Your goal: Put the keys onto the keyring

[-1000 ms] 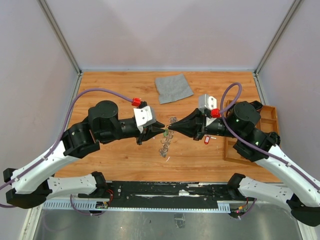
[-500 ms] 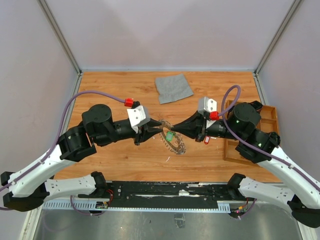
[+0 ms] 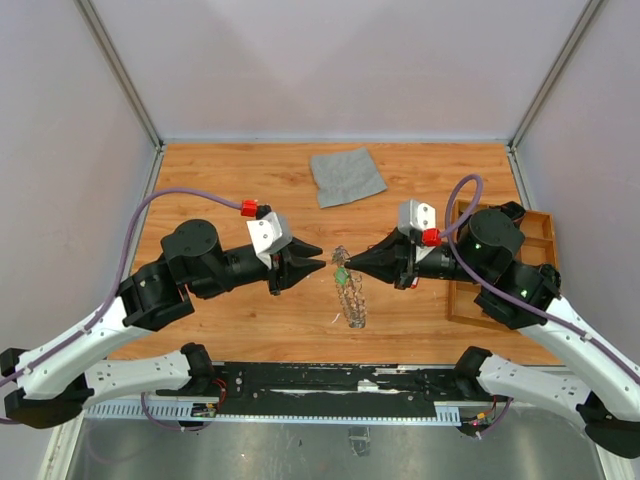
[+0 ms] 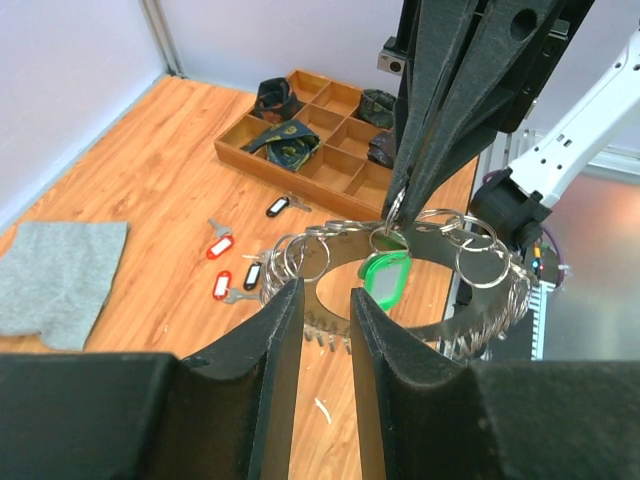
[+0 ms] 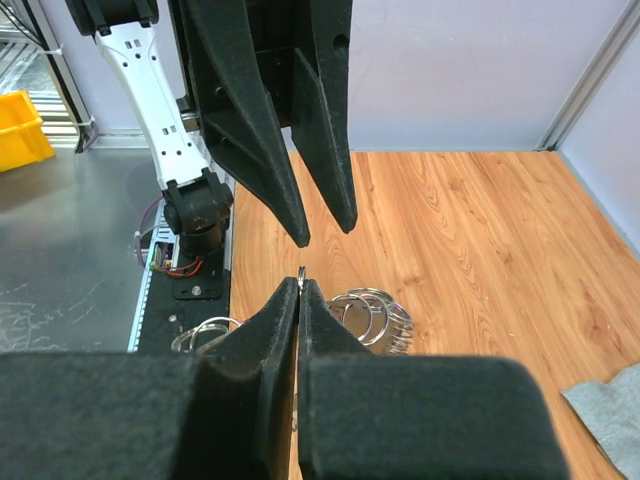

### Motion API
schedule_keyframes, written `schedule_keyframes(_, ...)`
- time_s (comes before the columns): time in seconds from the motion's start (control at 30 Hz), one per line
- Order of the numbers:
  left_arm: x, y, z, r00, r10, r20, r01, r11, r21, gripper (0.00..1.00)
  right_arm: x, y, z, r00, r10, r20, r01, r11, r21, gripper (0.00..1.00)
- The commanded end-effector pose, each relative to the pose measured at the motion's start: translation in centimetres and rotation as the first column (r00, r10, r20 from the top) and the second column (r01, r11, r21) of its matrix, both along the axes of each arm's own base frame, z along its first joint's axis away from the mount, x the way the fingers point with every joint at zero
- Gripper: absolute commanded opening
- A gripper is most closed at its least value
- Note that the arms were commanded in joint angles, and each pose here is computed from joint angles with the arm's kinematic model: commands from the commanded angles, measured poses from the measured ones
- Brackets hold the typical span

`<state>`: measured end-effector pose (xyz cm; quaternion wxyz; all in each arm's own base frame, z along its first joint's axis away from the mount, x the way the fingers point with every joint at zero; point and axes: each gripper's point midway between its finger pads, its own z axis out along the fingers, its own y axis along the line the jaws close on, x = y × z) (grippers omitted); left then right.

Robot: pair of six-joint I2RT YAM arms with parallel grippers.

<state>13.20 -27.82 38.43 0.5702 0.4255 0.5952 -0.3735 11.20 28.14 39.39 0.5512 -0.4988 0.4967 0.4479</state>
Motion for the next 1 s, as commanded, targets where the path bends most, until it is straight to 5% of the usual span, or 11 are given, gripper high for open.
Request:
schedule_keyframes(0.0,0.0,0.3,1.7,1.000,0.015,0.010,-0.014,0.996,-0.087,0.31,-1.5,-0.3,1.0,0.998,0.053,0.045,-0.055,0.998,0.032,0.01)
schedule_keyframes(0.3,1.4,1.1,0.7,0.993,0.113,-0.010,-0.114,0.991,-0.075,0.31,-0.6,-0.2,-1.4,1.000,0.010,-0.021,-0.011,1.000,-0.029,0.01)
schedule_keyframes(0.63,5.1,1.5,-1.6,0.960,0.276,-0.049,-0.277,0.961,-0.019,0.31,0.5,-2.1,-8.4,0.975,-0.144,-0.168,0.090,0.951,-0.295,0.01)
schedule_keyframes(0.97,9.6,3.3,-5.0,0.918,0.375,-0.133,-0.377,0.926,0.008,0.31,-1.5,-4.4,-12.6,0.938,-0.185,-0.293,0.024,0.879,-0.477,0.01)
